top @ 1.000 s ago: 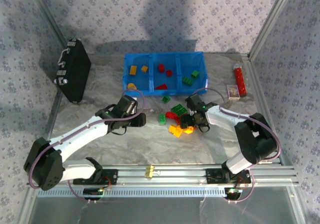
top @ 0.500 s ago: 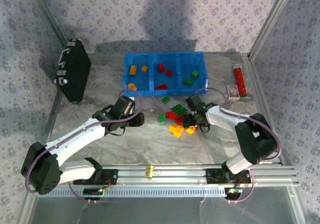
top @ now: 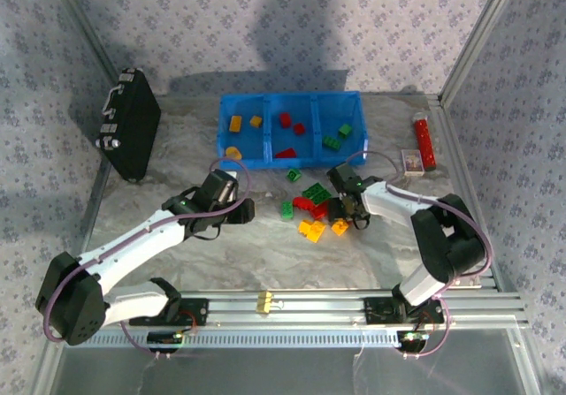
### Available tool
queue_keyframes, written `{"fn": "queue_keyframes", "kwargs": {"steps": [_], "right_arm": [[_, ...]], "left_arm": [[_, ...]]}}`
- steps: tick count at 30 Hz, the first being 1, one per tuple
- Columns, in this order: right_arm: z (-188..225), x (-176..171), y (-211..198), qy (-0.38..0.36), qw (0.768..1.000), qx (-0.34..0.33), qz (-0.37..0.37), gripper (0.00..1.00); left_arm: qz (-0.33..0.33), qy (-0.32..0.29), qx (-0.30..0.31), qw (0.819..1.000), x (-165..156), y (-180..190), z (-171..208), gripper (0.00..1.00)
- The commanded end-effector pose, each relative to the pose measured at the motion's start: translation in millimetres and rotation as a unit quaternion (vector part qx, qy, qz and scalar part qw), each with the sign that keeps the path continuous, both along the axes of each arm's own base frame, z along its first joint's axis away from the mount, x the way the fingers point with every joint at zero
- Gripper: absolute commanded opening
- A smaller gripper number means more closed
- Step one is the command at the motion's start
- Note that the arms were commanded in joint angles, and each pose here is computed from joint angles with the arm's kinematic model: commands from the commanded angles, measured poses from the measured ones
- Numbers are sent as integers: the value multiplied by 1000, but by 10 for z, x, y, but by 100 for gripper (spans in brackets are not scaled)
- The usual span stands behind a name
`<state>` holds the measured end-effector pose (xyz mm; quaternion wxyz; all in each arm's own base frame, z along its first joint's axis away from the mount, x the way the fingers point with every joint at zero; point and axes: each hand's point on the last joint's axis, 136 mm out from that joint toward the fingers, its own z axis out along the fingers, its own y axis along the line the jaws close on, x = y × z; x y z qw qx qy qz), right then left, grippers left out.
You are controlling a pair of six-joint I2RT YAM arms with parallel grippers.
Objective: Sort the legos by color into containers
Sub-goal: Pick up the lego from the center of the table.
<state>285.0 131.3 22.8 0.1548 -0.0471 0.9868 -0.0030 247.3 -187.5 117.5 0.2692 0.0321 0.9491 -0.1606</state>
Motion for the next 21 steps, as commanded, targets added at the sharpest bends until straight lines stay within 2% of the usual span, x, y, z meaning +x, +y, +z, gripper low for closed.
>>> {"fn": "queue_keyframes", "kwargs": {"steps": [1, 7, 10, 15, 21], "right_arm": [[27, 66, -56, 2, 1000, -18, -9, 61], [99, 114, -45, -3, 1000, -19, -6, 41], [167, 111, -40, -8, 1000, -19, -4, 35], [373, 101, -55, -29, 999, -17, -5, 31], [850, 171, 12, -73, 997, 3, 7, 31]], "left_arm": [[10, -8, -4, 1000, 20, 45, 18, 67], [8, -10, -3, 1000, 16, 58, 46, 65], [11, -14, -4, 1000, 15, 78, 70, 65], [8, -27, -8, 1000, 3, 96, 133, 64], [10, -35, -17, 999, -60, 144, 139, 64]]}}
